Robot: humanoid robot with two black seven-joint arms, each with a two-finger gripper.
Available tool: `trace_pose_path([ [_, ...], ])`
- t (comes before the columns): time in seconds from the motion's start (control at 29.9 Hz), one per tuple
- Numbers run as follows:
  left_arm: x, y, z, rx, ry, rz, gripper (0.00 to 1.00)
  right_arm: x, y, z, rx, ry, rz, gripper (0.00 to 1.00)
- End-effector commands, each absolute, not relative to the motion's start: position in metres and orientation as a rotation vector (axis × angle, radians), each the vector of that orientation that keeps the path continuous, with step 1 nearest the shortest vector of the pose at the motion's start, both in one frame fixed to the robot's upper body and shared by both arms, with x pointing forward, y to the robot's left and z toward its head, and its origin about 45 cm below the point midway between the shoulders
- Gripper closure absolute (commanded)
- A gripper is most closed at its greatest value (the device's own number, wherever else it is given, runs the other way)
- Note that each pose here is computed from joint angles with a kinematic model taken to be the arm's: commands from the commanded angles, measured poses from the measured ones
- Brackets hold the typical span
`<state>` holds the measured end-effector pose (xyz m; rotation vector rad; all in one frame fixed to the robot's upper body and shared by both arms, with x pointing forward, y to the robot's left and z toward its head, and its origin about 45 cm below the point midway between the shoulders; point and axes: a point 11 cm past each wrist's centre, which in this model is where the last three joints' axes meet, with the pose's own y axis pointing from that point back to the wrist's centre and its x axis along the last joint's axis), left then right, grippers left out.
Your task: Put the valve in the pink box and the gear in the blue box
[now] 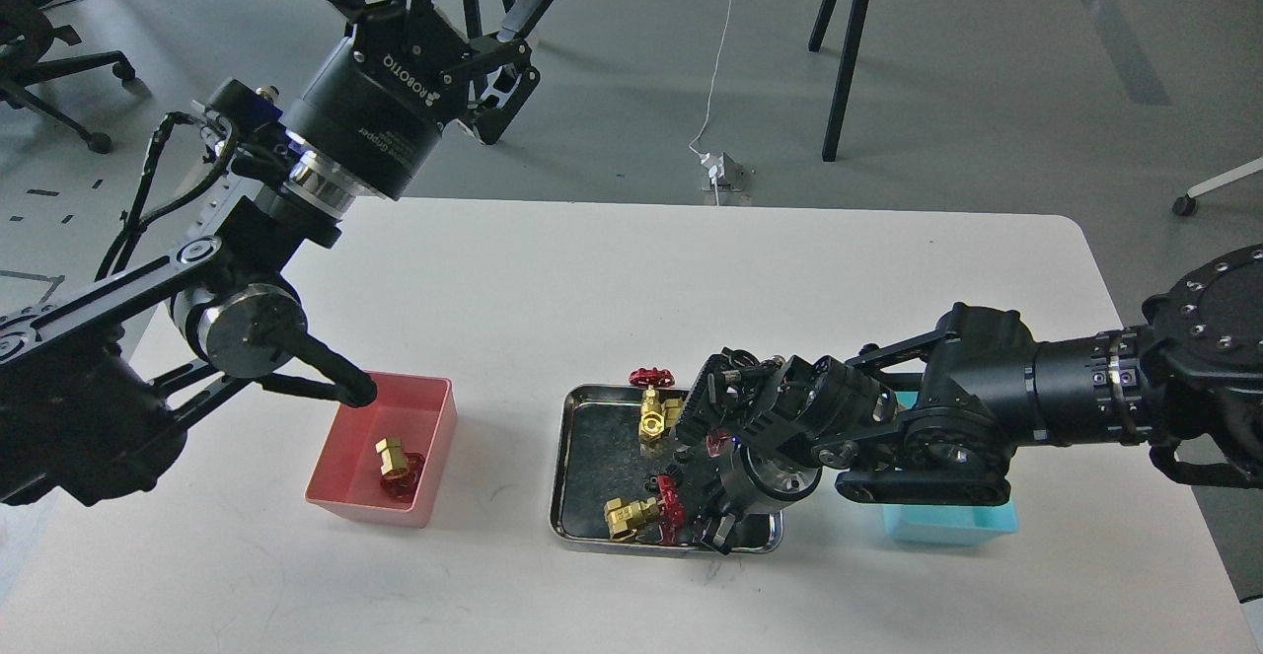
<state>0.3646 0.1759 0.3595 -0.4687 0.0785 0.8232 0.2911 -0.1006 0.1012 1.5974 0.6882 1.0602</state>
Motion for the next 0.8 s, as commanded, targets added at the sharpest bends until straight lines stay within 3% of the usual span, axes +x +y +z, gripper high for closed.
trace_pose_path([
  [0.0,0.365,0.176,0.359,-0.468,0.079,0.823,0.16,0.291,-0.101,0.101,1.598,0.689,1.059,0.71],
  [0.47,0.364,0.177,0.357,-0.467,0.085,0.828,0.16,0.294,-0.103,0.106,1.6,0.675,1.06,0.8],
  [0.77,0.363,0.173,0.355,-0.474,0.096,0.821,0.16,0.324,-0.12,0.143,1.624,0.547,1.051,0.81],
])
